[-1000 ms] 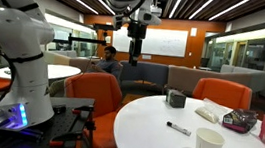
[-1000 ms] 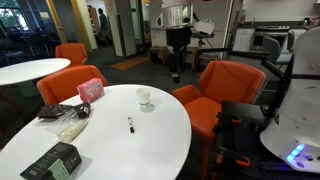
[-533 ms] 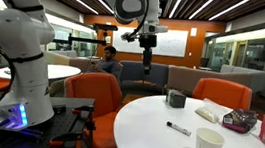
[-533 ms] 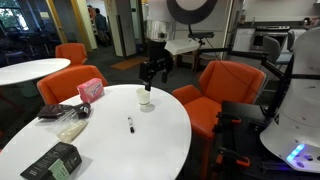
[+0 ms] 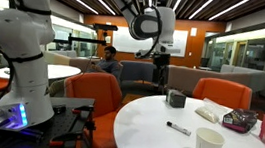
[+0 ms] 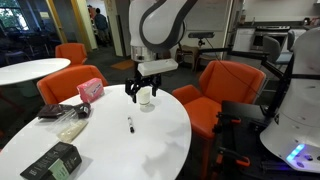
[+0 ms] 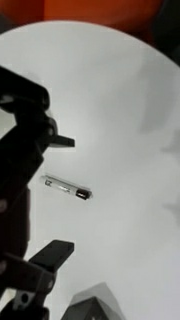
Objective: Put the marker in the cup
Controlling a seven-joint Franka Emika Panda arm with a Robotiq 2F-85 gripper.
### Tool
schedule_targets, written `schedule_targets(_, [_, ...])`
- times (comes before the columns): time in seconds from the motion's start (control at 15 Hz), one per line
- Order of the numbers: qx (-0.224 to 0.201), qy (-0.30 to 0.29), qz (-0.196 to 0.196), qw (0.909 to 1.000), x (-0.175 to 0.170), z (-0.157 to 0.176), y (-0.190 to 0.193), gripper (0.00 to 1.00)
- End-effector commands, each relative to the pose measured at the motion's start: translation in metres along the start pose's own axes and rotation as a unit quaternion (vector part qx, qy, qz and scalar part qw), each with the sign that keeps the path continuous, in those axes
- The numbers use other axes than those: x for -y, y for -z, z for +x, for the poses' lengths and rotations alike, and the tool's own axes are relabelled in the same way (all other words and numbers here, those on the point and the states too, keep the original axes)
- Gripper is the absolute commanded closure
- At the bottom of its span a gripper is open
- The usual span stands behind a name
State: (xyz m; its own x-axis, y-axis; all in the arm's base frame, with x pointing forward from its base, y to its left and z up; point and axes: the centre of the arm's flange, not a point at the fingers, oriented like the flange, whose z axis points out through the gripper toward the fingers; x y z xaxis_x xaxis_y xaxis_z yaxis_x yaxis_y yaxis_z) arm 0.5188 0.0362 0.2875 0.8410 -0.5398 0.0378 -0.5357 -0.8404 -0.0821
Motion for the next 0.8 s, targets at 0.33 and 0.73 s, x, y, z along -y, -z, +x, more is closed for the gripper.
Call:
schedule_targets(0.33, [-0.005,-0.066,-0.013,0.9977,0.032,0.044,-0.082,0.00])
schedule_targets(0.73, [0.003,-0.084,-0.020,0.9962,0.045,0.055,-0.127,0.00])
